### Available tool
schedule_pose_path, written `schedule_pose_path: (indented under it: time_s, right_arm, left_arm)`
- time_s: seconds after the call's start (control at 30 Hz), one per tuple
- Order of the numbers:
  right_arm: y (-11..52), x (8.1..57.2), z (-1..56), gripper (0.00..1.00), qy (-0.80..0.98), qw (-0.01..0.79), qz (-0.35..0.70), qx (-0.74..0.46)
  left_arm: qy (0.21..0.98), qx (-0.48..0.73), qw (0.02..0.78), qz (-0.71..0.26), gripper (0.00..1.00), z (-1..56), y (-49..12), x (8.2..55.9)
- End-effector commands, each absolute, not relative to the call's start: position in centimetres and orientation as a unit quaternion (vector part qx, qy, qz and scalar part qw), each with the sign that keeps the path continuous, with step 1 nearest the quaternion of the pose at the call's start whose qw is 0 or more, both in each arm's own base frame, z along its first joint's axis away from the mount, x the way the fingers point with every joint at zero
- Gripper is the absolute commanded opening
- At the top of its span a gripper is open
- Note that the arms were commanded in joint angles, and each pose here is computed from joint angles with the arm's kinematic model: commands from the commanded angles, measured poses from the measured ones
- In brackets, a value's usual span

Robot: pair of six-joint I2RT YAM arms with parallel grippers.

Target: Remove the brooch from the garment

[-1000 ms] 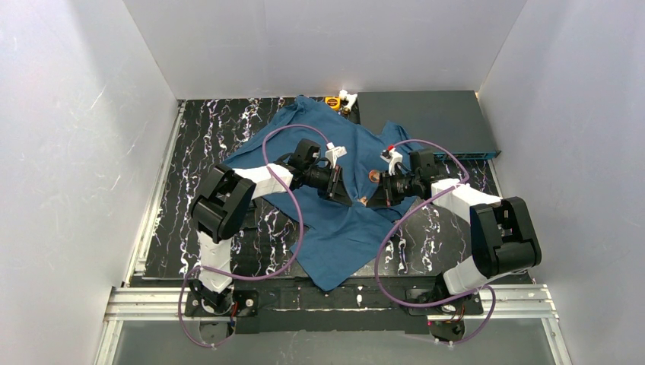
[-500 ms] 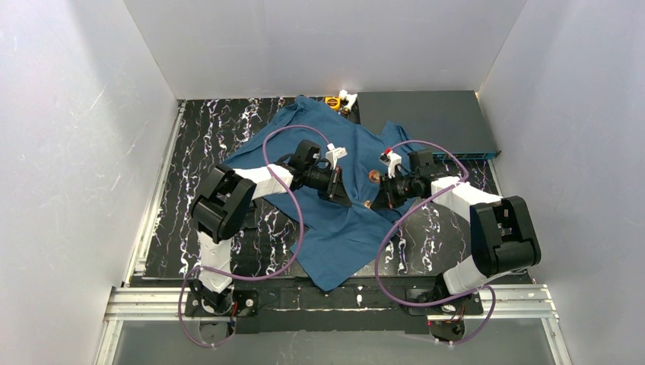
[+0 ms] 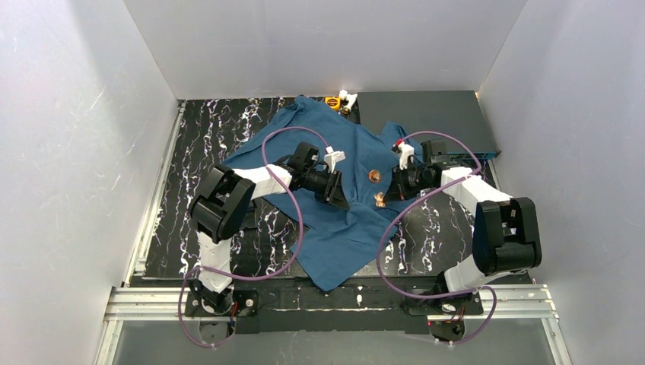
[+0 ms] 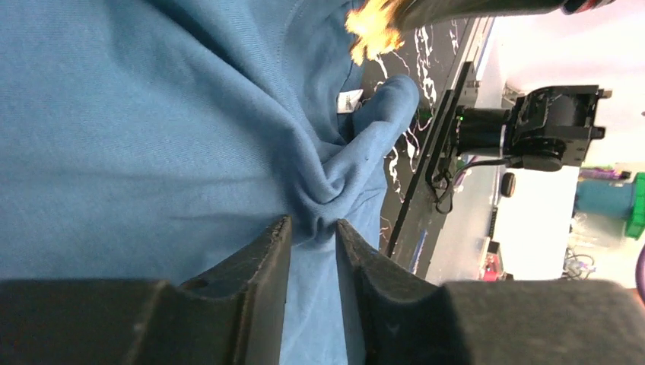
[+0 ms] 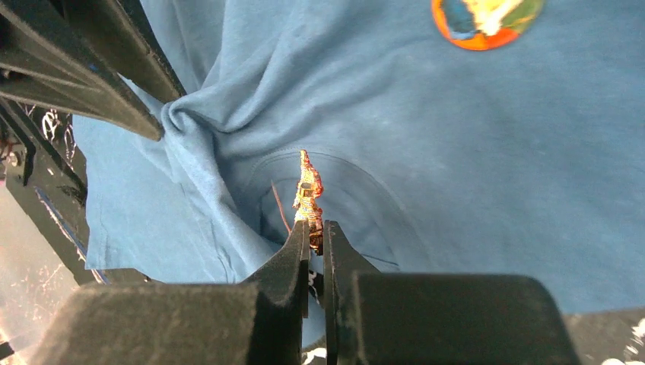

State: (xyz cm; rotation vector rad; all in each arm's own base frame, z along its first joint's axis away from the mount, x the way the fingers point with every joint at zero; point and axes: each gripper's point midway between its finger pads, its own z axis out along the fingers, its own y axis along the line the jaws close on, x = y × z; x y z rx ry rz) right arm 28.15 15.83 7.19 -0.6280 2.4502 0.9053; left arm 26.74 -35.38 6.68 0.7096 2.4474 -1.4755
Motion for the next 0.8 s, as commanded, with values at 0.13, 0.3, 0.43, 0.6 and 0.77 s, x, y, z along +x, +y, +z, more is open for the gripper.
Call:
schedule_pose_path:
  time_s: [0.13, 0.3, 0.43, 0.6, 0.77]
  right_arm:
    - [15.1, 29.7, 11.9, 0.01, 0.872, 0.244, 0.358, -0.228]
    - [16.3, 30.5, 15.6, 0.01, 0.854, 0.257, 0.401, -0.211]
    - [17.8, 30.5, 18.8, 0.01, 0.834, 0.249, 0.461, -0.175]
    - [19.6, 30.2, 22.6, 0.01, 0.797, 0.23, 0.544, -0.124]
    - [20.9, 29.1, 25.7, 0.01, 0.763, 0.224, 0.592, -0.129]
  left_arm:
    - [0.811, 0.271, 0.138, -0.5, 0.61, 11.0, -35.1, 27.3]
    - [0.801, 0.288, 0.163, -0.5, 0.84, 14.0, -34.8, 27.3]
    - [0.796, 0.289, 0.175, -0.502, 0.98, 17.3, -33.6, 27.5]
    - [0.824, 0.242, 0.19, -0.476, 0.98, 20.5, -31.2, 28.0]
    - [0.78, 0.213, 0.217, -0.547, 0.98, 25.1, -30.0, 27.2]
